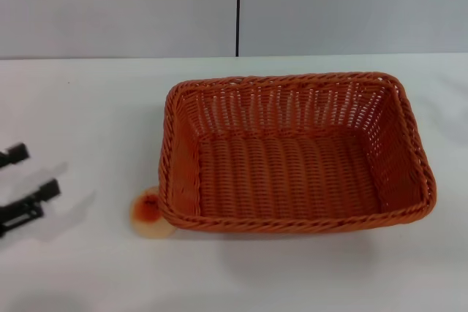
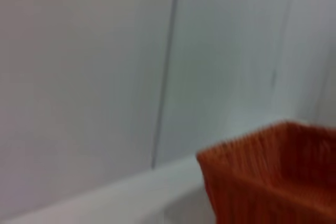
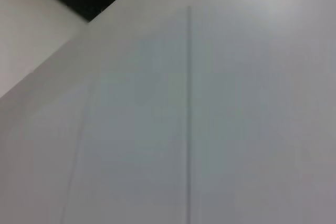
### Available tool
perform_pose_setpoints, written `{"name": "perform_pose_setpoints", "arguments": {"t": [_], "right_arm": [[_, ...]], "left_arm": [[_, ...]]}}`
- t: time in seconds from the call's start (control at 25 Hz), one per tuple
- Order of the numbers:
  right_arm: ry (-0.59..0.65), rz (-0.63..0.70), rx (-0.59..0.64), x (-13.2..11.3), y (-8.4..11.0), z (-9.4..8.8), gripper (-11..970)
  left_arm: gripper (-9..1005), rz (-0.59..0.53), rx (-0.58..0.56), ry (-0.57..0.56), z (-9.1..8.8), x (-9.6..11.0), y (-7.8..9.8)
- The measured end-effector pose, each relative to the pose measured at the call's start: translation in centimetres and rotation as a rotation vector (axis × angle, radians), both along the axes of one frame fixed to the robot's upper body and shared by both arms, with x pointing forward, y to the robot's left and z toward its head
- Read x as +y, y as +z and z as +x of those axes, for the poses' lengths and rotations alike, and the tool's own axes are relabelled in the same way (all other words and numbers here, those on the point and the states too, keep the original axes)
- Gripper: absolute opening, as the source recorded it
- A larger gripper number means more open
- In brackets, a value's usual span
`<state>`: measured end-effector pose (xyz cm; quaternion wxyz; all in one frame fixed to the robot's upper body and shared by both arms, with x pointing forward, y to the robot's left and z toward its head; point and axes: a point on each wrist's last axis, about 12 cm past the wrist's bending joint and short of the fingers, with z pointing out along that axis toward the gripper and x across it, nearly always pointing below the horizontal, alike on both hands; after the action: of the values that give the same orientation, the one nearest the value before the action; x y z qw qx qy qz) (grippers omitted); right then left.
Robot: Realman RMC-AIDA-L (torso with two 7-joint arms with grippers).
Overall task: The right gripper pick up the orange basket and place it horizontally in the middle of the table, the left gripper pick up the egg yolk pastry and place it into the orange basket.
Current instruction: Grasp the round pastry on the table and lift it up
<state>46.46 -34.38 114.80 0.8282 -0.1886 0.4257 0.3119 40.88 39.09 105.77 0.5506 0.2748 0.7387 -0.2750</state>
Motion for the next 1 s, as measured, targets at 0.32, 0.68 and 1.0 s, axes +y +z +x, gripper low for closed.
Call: {"name": "perform_pose_setpoints", "arguments": {"t": [0.32,0.68,1.0], "right_arm": [[-0.057,0.102,-0.005,-2.0,-1.4,-2.5,579],[-0.031,0.115,0.003,-1.8,-1.2,-2.0,580],[-0.029,0.117,0.007,-1.9,-1.2,-1.9,579]], "left_arm": [[704,0.069,0.098,-0.106,1.6,-2.8,-2.2],[698,0.032,0.132,-0.145,1.4,-5.5,-4.7],[693,0.017,0.166,-0.150,1.5,-7.0,-5.9]]}}
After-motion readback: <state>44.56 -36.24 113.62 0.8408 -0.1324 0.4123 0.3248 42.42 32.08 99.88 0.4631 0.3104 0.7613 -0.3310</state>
